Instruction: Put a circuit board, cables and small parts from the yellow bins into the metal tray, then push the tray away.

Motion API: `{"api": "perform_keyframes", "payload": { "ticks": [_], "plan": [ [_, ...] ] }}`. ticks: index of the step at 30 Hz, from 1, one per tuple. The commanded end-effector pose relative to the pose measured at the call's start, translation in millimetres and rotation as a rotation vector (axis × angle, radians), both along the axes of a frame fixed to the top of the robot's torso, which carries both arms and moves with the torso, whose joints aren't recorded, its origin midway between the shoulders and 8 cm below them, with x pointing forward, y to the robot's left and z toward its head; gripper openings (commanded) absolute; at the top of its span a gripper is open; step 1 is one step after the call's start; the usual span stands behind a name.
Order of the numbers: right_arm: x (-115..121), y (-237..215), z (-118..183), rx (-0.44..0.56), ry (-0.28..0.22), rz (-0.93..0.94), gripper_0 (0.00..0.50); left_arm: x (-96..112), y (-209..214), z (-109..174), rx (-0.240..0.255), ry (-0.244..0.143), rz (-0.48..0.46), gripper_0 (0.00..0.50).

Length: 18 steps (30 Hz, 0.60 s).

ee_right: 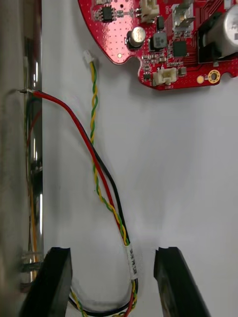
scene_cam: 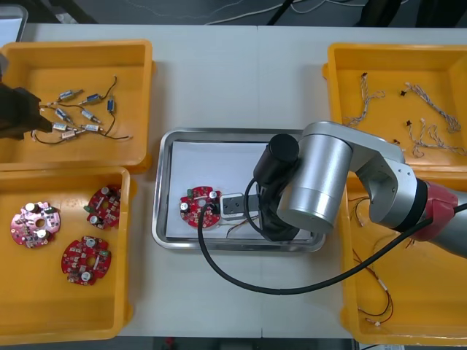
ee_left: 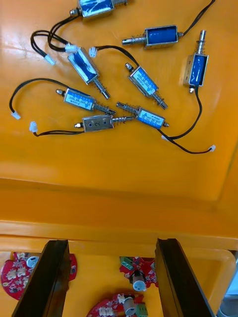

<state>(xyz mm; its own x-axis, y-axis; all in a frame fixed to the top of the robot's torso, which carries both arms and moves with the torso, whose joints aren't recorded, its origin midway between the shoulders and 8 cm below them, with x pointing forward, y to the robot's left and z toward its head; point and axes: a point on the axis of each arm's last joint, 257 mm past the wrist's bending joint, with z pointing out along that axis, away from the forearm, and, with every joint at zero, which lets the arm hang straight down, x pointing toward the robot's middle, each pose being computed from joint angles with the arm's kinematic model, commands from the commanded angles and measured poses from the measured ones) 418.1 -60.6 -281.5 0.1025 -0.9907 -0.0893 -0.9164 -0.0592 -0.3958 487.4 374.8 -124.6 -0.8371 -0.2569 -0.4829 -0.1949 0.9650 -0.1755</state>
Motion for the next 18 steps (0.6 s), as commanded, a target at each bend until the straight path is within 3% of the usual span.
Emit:
{"api": "perform_keyframes", "payload": {
  "ticks": [1,4,10,18],
  "plan": [
    [9,16,24,0.011,-0.041,0.032,0.500,22,-3,32,0.154,-0.042,-0.054,0.500],
    [10,13,34,0.016,-0.030,0.010,0.500,30,-9,31,0.165,-0.045,-0.034,0.500],
    [9,8,62,0.039,-0.001,-0.051,0.500,42,-21,32,0.133,-0.041,-0.030,0.500],
    [14,-12,106,0.106,0.013,-0.216,0.500,52,-34,33,0.152,-0.068,-0.050,0.500]
  ]
}}
